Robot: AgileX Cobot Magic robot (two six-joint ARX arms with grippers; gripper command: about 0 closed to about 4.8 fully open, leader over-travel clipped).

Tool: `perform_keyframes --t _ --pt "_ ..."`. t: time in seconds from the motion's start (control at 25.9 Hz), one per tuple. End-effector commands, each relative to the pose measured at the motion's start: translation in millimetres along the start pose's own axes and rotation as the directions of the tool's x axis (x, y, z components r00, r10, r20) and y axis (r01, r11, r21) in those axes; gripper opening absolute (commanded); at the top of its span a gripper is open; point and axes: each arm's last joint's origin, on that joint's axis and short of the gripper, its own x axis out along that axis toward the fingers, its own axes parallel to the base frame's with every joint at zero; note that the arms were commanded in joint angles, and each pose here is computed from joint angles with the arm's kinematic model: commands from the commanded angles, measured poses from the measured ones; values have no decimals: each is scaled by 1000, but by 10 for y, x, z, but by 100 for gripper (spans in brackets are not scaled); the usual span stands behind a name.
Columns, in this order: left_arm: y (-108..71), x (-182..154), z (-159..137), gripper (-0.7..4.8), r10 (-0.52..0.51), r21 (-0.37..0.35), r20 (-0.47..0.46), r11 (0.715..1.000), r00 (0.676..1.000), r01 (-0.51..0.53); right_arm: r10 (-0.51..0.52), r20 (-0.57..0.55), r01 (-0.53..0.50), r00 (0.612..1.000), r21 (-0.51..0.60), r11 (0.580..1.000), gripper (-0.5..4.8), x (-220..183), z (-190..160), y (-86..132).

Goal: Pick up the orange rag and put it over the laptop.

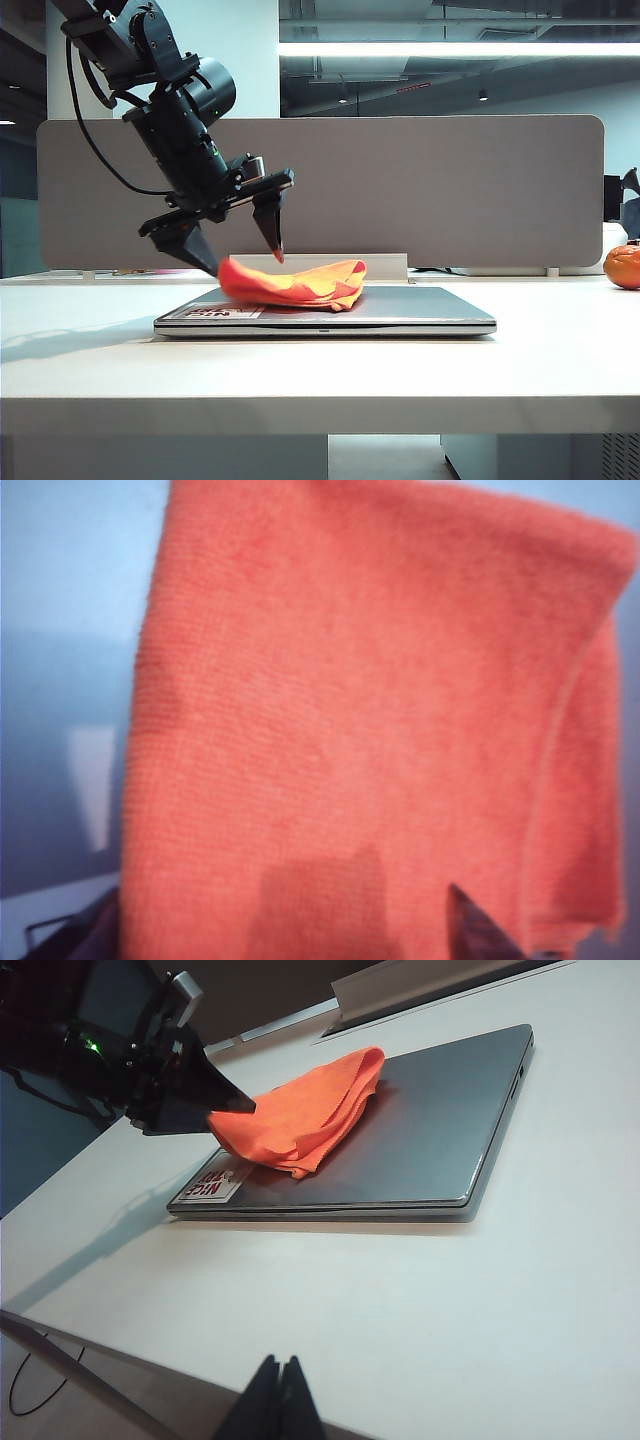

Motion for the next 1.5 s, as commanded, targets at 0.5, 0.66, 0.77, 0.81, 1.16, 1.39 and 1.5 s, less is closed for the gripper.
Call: perform_keyframes --t 0.5,0.66,0.77,0.81,1.16,1.39,1.5 --pt "-5 -322 -8 379 149 81 -8 986 989 -148 2 11 -2 1000 -3 1000 -5 0 7 1" --pt "-63 -566 50 152 132 126 53 982 990 -138 2 12 -2 1000 -3 1000 -5 0 7 1" --pt "-87 -743 69 4 164 169 91 970 982 -177 2 12 -2 1000 -3 1000 -5 0 7 1" --pt "-84 -779 69 -6 191 167 98 964 977 -205 2 12 -2 1000 -3 1000 -5 0 7 1" --pt "-118 -1150 16 -6 235 183 104 951 967 -250 2 12 -2 1000 -3 1000 -5 0 7 1" --pt "-189 -1698 -7 -6 206 170 217 955 954 -244 2 12 -2 1000 -3 1000 -5 0 7 1" --pt "-194 -1896 -63 -6 207 162 260 954 943 -254 2 12 -2 1000 -3 1000 -5 0 7 1"
